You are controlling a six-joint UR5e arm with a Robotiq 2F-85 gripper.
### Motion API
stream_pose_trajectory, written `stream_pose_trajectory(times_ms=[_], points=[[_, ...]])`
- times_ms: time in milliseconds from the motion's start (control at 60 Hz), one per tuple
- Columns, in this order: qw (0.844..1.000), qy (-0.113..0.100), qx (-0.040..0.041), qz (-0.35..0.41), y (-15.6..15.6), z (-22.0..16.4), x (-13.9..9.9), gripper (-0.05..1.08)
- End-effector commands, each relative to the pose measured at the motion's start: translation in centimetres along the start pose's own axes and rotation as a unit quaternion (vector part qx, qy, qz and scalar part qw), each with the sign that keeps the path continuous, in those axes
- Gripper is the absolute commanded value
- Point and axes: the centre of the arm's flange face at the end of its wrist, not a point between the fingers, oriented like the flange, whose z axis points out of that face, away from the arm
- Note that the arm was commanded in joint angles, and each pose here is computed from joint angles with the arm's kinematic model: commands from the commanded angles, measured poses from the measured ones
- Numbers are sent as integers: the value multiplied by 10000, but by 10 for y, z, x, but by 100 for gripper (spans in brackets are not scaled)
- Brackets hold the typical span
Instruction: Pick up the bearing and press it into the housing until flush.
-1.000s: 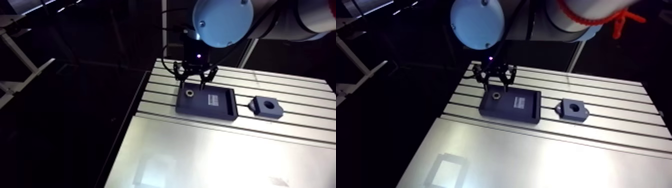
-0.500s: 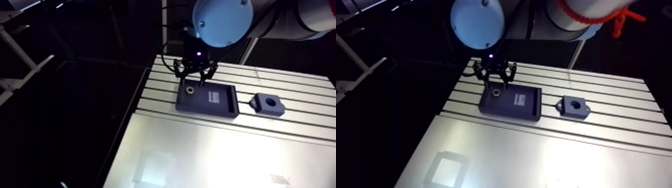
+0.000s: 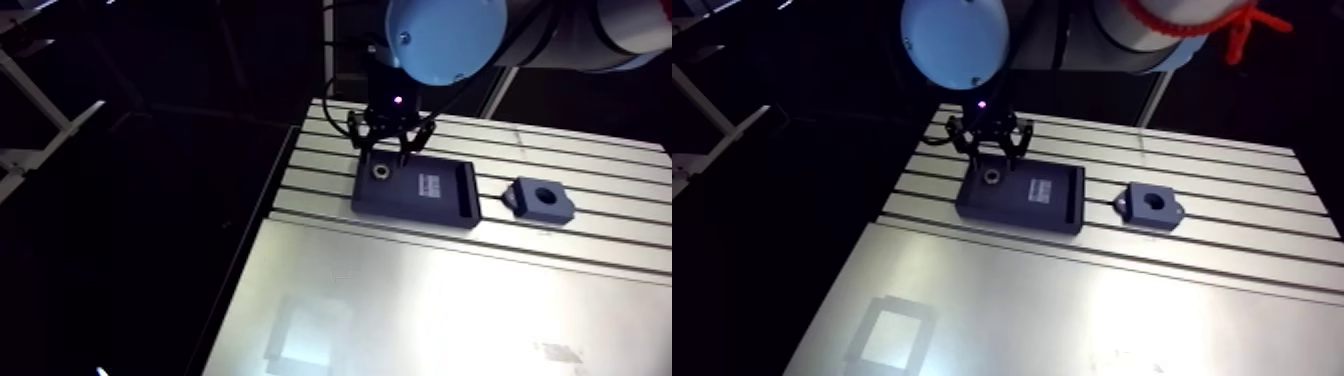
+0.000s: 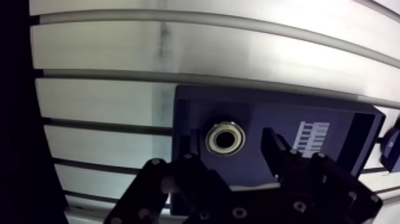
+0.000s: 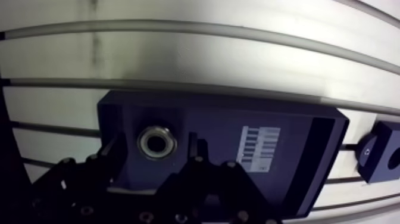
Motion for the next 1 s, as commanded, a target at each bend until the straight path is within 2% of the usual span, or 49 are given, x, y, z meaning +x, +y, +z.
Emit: stream_pose_trajectory(times_ms=[17, 1000], points=[[10000, -17, -3, 1, 0, 2, 1, 37], [10000, -94, -8, -7, 0, 12, 1, 40]])
